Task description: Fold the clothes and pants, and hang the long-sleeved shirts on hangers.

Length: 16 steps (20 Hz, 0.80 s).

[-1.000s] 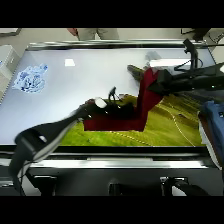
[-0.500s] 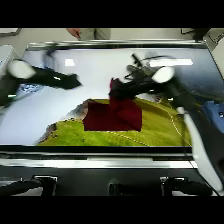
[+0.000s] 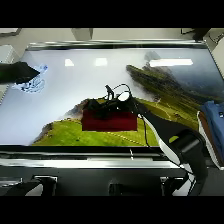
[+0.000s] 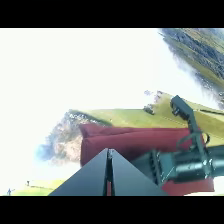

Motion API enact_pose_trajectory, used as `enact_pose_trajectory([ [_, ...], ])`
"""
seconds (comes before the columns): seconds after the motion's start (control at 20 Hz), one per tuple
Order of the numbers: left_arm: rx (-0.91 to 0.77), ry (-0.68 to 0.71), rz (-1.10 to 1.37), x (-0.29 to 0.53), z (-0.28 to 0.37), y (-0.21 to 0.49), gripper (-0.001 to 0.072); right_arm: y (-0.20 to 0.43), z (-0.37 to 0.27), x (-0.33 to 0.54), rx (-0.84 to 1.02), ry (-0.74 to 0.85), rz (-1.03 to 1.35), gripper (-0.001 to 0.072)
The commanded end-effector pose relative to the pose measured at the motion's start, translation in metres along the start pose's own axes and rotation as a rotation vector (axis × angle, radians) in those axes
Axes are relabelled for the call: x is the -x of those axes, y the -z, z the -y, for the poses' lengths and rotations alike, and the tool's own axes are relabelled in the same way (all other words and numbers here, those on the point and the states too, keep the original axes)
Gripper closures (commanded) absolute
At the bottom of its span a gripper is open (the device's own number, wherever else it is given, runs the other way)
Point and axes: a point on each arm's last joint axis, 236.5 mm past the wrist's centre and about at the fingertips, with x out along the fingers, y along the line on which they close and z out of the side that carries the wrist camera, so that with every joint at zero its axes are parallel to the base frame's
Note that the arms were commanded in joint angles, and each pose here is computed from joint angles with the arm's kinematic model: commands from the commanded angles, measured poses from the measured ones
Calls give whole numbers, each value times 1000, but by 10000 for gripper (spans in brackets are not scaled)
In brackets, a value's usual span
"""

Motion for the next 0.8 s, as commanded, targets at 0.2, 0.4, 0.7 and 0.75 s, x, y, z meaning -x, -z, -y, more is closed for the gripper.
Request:
enact_pose_trajectory([
  [0.2, -27, -87, -7, 7, -21, 3, 684, -63, 104, 207, -2, 303, 58, 14],
  [0.4, -27, -87, -7, 7, -21, 3, 683, -19, 223, 288, -341, 540, -6, 68],
  [0.7, -16, -86, -7, 7, -20, 3, 683, -20, 197, 201, -240, 212, 38, 85],
  [0.75, -15, -86, -7, 7, -21, 3, 683, -20, 193, 194, -244, 197, 35, 98],
])
